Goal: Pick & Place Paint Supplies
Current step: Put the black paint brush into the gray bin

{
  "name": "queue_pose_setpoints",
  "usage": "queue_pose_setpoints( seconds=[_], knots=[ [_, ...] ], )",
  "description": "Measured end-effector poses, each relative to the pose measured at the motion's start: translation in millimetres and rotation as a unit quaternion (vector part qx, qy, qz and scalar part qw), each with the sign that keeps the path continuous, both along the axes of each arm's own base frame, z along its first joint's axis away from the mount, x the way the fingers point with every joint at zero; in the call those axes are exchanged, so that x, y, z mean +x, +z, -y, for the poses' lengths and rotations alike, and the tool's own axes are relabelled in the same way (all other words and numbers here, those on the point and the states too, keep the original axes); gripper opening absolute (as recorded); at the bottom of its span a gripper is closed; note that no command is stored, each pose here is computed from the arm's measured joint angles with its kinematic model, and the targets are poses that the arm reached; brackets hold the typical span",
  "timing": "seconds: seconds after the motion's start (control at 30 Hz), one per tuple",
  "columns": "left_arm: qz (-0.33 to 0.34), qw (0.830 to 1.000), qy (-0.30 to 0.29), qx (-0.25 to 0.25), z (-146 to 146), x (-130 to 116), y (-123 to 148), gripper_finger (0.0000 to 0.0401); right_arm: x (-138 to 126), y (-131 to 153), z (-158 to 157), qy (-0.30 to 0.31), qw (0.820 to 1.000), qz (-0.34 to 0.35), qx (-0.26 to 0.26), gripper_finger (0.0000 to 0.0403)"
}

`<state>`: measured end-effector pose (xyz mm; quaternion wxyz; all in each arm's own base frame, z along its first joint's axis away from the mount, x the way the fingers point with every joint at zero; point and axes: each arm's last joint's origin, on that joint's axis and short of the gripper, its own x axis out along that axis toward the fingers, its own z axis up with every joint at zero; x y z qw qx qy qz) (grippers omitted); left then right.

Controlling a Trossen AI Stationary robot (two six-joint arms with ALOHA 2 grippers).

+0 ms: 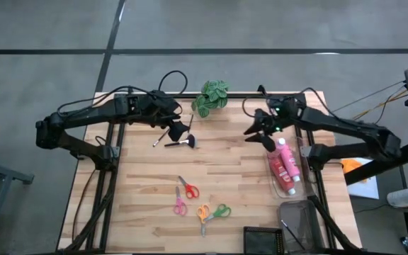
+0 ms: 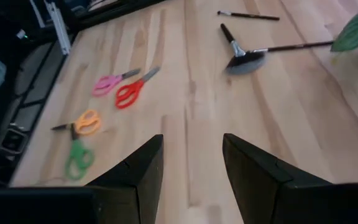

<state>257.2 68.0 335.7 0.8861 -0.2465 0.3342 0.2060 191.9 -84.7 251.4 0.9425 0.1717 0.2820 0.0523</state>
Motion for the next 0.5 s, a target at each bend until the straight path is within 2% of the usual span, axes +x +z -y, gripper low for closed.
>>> queue_pose_setpoints(
  seconds=[0.5],
  knots=[
    [0.033, 0.999, 0.018, 0.02, -2.5, 4.3, 5.4, 0.0356, -65.3, 29.0, -35.3, -0.001, 1.0, 0.009, -0.004, 0.0162]
  ],
)
